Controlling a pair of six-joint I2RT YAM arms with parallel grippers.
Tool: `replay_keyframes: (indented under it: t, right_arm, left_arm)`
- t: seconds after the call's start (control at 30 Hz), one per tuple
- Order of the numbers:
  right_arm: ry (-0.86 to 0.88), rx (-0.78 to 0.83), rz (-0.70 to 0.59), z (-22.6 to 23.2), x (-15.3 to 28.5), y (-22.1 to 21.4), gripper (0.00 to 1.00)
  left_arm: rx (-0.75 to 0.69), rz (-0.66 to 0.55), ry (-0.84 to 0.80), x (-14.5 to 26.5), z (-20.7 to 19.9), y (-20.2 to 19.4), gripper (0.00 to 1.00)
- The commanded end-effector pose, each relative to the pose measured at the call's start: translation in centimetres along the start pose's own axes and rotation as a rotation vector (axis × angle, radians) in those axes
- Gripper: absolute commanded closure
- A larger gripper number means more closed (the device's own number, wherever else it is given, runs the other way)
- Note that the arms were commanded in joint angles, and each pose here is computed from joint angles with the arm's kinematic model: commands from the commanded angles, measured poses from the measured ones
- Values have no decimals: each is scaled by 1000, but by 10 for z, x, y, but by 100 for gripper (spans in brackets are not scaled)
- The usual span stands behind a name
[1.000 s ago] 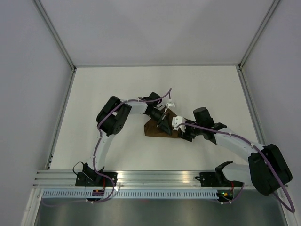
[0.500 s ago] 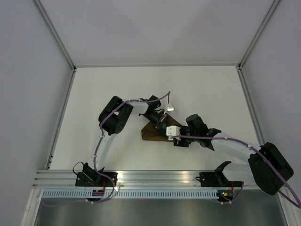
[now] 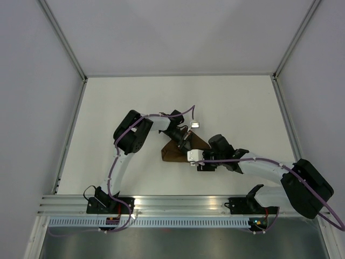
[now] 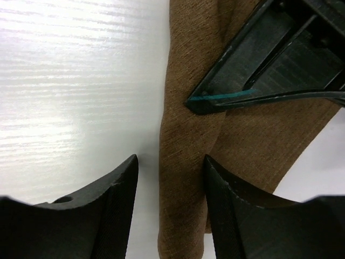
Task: Fold the napkin, place the utensils inside, and roll it up
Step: Roll the napkin with the utensil
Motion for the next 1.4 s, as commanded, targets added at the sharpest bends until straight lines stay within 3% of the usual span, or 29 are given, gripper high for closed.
replay_keyframes:
  t: [0.0,0.13,0.17,0.33,0.47,0.7,0.93,1.2,1.37]
  right_arm:
    - [-17,30,18,-3,-9,-4,43]
    - [-13,27,37,-4,-12,-6,60]
    - [-6,25,38,-4,-13,-6,69]
    - [57,-7,97,-2,-11,-2,78]
    - [131,-62,163,3,-11,-4,81]
    - [213,-131,251,12,-10,-11,82]
    - [313,-224,301,3,-11,-8,83]
    - [505,-402,367,-20,-15,-17,83]
    - [585,-512,419,-36,-19,-26,83]
  left_arm:
    - [21,116,160,0,40,-37,98]
    - [8,118,167,2,38,-34,95]
    - [-6,115,173,3,37,-31,93]
    - [-80,113,266,14,34,-10,65]
    - [-175,67,359,27,23,22,55]
    - [-278,-41,610,66,11,75,53]
    - [-343,-234,857,130,-5,109,52]
    - [-445,-518,1178,202,-63,143,49]
    - [-525,-617,1262,219,-99,142,47]
Point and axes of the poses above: each gripper's point midway between its finger pads, its own x axis back along the fingers, its own z axis along the line the jaws close on, y = z × x, the point moved 3 cm from there along x, back along the fingers, and after that the axes turned 14 degrees about -x, right-handed, at the moved point
